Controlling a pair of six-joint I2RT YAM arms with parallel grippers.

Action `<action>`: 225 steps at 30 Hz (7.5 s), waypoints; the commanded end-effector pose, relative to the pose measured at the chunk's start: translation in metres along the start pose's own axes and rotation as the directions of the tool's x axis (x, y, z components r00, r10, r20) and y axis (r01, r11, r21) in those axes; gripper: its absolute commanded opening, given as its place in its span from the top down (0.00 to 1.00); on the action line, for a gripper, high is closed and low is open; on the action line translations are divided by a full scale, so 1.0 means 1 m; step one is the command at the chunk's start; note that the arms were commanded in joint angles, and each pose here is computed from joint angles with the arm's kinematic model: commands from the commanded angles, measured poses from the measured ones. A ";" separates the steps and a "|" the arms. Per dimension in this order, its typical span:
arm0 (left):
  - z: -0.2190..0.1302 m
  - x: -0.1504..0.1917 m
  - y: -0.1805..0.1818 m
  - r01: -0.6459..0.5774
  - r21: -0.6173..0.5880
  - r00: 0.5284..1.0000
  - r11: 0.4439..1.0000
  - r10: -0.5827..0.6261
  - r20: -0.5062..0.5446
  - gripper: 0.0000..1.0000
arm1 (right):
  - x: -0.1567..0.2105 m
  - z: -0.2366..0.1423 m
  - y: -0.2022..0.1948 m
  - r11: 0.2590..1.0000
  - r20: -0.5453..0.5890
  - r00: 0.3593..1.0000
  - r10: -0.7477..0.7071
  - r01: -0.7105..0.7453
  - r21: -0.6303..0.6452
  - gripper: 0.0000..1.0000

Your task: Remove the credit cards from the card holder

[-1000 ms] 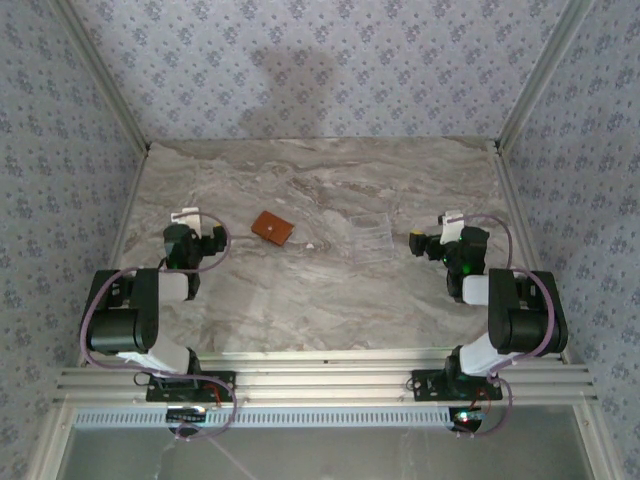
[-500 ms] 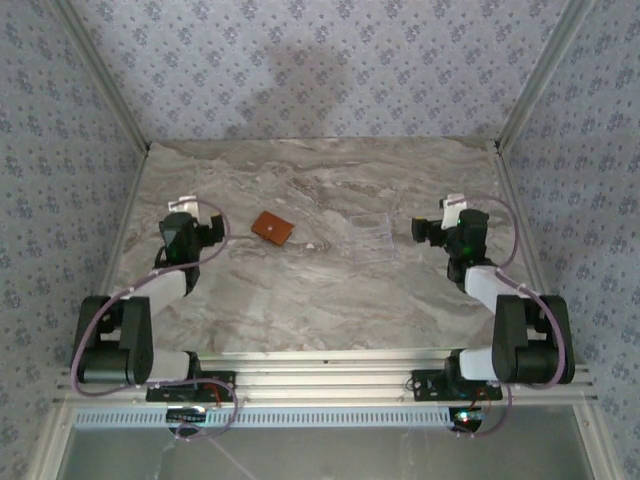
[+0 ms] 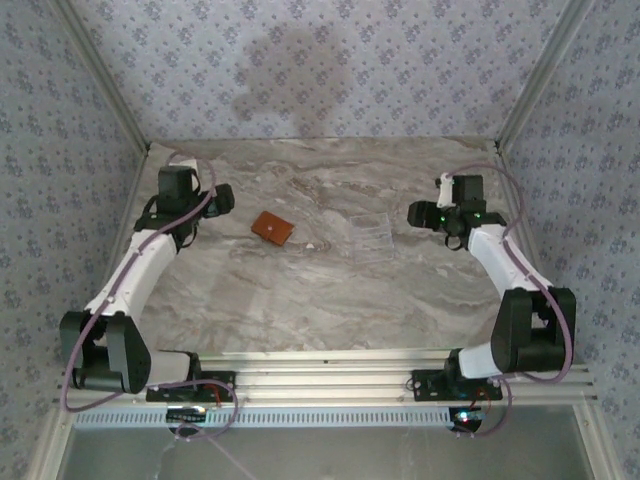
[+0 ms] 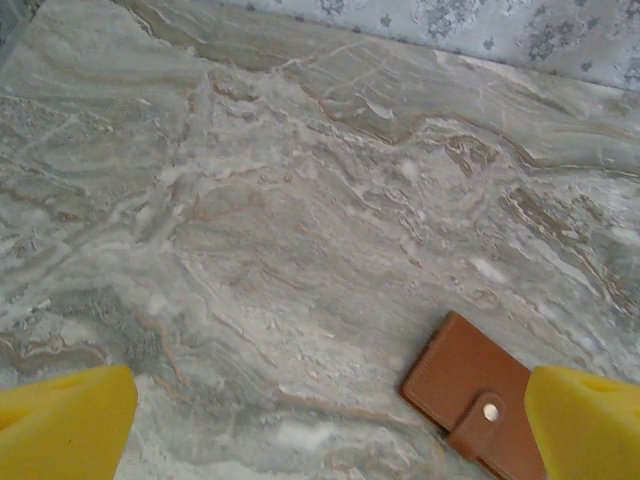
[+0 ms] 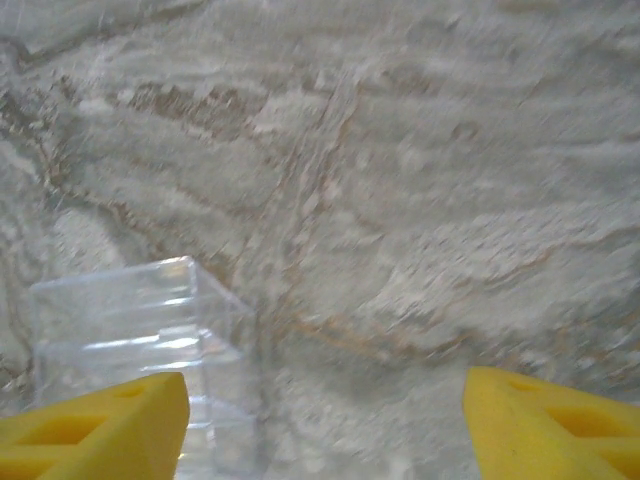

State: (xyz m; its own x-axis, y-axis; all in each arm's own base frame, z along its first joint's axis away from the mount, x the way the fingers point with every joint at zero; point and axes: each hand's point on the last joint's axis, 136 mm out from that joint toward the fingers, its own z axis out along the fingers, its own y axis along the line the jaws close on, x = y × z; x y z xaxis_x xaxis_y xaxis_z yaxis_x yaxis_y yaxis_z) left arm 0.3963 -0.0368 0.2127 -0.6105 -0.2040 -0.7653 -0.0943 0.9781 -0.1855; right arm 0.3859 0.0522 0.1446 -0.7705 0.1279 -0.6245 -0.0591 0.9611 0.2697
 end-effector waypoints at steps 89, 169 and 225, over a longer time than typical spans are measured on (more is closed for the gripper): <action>-0.020 0.057 0.025 -0.145 -0.041 0.912 0.989 0.118 -0.393 0.00 | 0.003 0.129 0.152 0.970 -0.229 0.973 -0.012 0.068 0.235 0.82; 0.133 0.151 -0.090 0.343 -0.463 0.578 0.817 -0.572 -0.581 0.23 | -0.029 0.001 0.123 0.980 -0.084 0.996 -0.029 0.045 0.193 0.63; -0.027 0.211 -0.207 -0.056 0.297 0.650 0.953 0.260 -0.714 0.36 | 0.121 0.000 0.175 0.958 -0.363 0.926 0.105 -0.192 -0.212 0.59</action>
State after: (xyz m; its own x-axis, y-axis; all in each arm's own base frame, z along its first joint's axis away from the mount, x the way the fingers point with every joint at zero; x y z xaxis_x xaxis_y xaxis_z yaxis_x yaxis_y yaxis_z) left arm 0.2828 -0.2812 0.1114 -0.9790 0.1234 -0.1623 0.1672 0.9415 -0.2927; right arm 0.2852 0.2018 0.1142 -0.9400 0.1053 -0.3244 -0.0277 0.9245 0.3801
